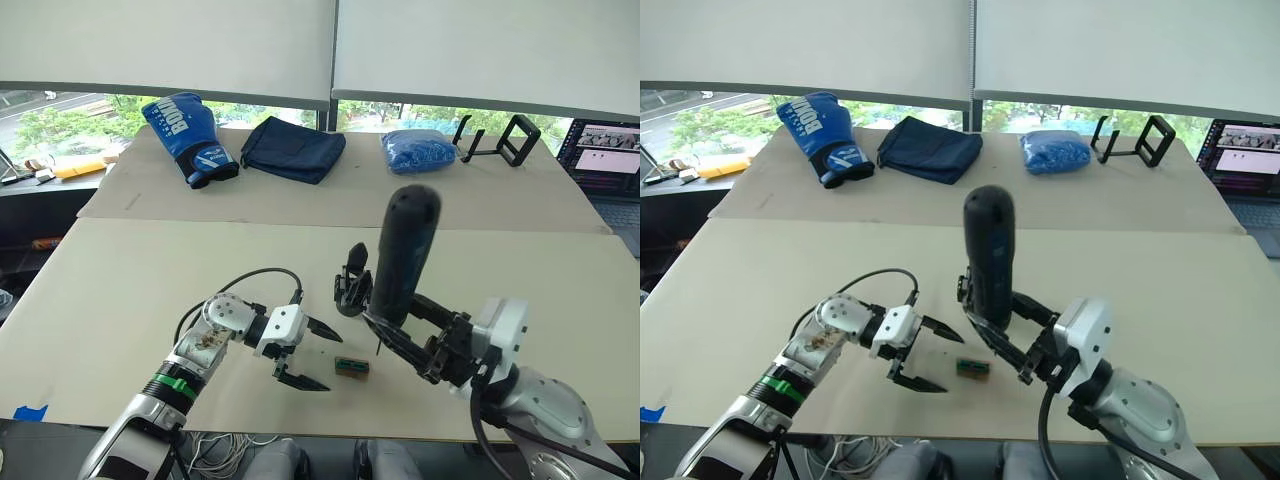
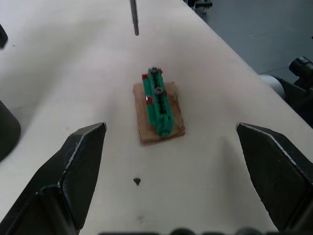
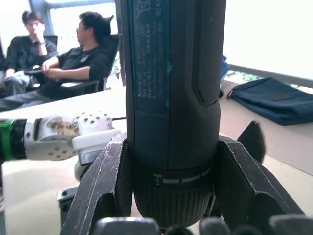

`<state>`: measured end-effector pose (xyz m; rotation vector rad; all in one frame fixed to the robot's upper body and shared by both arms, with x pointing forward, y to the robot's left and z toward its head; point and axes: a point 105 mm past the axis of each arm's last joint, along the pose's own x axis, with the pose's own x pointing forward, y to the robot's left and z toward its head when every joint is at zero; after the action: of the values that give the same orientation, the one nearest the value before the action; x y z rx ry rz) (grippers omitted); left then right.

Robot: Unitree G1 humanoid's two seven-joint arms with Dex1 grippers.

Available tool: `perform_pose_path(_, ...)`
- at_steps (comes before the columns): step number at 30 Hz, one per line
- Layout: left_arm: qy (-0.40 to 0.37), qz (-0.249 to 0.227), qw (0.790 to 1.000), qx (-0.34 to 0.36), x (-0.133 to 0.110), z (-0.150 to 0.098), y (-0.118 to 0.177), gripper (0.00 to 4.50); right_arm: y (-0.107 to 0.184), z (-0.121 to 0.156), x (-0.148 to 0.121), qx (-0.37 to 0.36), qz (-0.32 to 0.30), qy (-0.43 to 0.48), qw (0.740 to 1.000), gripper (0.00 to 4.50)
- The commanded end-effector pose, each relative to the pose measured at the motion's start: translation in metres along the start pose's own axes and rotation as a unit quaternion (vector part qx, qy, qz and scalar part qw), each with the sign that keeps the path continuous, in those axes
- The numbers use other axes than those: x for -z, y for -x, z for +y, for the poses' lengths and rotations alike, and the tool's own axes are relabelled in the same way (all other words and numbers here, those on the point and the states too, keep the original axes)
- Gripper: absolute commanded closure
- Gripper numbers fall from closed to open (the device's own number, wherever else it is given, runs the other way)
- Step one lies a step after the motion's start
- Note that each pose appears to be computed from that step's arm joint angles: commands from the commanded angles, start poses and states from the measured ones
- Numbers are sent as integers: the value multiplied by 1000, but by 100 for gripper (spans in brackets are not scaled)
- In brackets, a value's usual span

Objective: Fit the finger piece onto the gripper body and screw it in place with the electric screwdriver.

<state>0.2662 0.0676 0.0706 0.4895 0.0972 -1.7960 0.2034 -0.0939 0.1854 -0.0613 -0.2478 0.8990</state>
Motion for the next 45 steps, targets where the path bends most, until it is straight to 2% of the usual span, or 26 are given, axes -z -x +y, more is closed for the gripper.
perform_pose_path(1, -28, -1, 1000, 6, -3, 2, -3, 0, -2, 3, -17, -5, -43, 26, 999, 260)
perform_pose_path(11, -47, 0, 999, 1, -7, 6, -6, 0, -3, 8, -12, -22, -40, 22, 999, 260)
perform_pose_path(23, -34, -11, 999, -5, -10, 9, -12, 0, -3, 13, -10, -45, -35, 26, 998, 260)
perform_pose_path(36, -25, -4, 1000, 0, -10, 9, -14, 0, -6, 7, -12, -39, -43, 26, 998, 260)
perform_pose_path(45, -28, -3, 1000, -10, -9, 13, -15, 0, -5, 7, -10, -35, -42, -6, 998, 260)
